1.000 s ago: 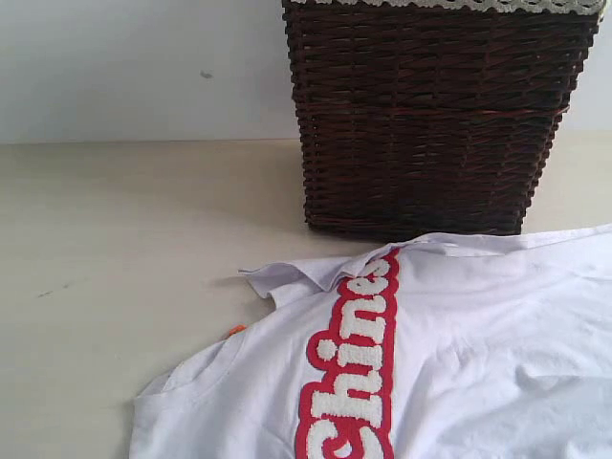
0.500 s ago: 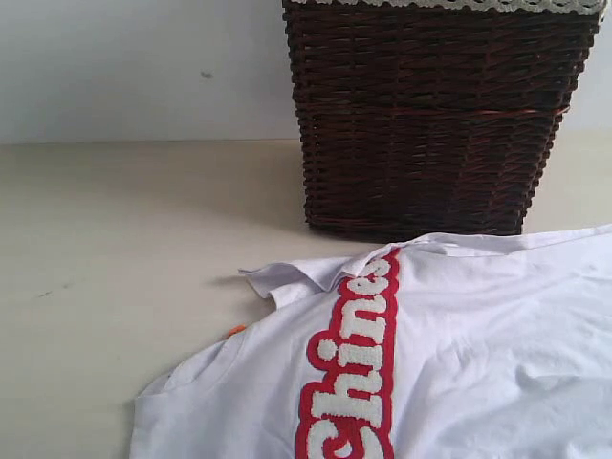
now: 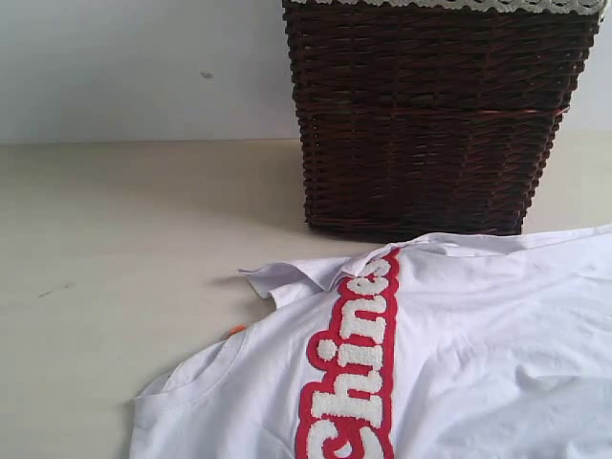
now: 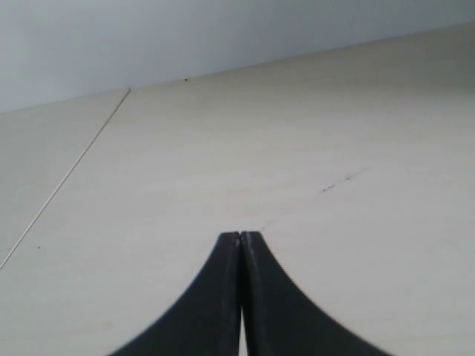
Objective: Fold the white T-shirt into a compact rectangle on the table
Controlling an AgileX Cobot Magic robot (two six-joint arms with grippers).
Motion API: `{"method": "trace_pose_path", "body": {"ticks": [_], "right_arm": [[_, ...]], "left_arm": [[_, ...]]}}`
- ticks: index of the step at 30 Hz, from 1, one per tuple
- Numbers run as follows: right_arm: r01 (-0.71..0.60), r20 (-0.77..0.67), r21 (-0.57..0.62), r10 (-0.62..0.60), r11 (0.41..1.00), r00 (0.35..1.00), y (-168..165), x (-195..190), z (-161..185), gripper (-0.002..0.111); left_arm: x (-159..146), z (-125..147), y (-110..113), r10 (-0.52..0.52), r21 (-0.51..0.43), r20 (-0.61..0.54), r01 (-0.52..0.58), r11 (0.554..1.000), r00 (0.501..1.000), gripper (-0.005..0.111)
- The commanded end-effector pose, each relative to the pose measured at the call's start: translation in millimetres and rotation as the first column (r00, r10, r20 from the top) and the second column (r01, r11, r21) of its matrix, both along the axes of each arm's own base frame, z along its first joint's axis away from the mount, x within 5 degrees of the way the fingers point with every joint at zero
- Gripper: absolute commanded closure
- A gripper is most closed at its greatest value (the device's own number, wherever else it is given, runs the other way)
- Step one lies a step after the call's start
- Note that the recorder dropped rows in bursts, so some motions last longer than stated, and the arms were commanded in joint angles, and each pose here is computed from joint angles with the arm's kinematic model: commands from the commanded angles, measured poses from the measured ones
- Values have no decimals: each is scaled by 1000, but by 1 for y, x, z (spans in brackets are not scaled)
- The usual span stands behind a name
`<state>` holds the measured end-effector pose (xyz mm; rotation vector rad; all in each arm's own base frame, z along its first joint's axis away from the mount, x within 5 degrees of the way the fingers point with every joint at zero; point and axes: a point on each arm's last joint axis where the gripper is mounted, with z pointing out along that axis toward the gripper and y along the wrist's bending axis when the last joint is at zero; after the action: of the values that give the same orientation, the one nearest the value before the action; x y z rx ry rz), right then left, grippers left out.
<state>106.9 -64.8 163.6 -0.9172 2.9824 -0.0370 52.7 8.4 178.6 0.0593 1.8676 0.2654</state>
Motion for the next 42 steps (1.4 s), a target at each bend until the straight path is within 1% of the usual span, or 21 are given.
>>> {"method": "trace_pose_path", "body": {"ticks": [1,3,5,7,13,17,23,27,31,34,39,40,42], "right_arm": [[2,-56,16,-1,1000,998,-4,2,-11,108],[-6,-104,36,9,999,994,-6,3,-18,108],[13,-137,33,-8,999,991,-9,5,-24,108],[39,-157,17,-36,999,987,-12,6,-30,108],[25,-208,-48,-35,999,977,-22,8,-41,108],[10,-217,-85,-29,996,976,-27,9,-45,108],[28,-238,-139,-61,990,969,-33,10,-50,108],[53,-227,-227,-106,972,968,-41,10,-51,108],[76,-169,-363,-146,929,975,-53,13,-48,108],[116,-121,-432,-185,894,975,-59,15,-45,108],[184,-44,-452,-228,873,973,-59,16,-37,108],[210,-11,-445,-240,871,971,-58,16,-33,108],[242,88,-403,-226,883,970,-53,20,-24,108]], "left_arm": [[0,2,0,-2,-8,18,2,1000,1000,107],[0,2,0,-2,-8,18,2,1000,1000,107],[0,2,0,-2,-8,18,2,1000,1000,107],[0,2,0,-2,-8,18,2,1000,1000,107],[0,2,0,-2,-8,18,2,1000,1000,107],[0,2,0,-2,-8,18,2,1000,1000,107],[0,2,0,-2,-8,18,2,1000,1000,107],[0,2,0,-2,-8,18,2,1000,1000,107],[0,2,0,-2,-8,18,2,1000,1000,107],[0,2,0,-2,-8,18,2,1000,1000,107],[0,2,0,-2,-8,18,2,1000,1000,107],[0,2,0,-2,-8,18,2,1000,1000,107],[0,2,0,-2,-8,18,2,1000,1000,107]]}}
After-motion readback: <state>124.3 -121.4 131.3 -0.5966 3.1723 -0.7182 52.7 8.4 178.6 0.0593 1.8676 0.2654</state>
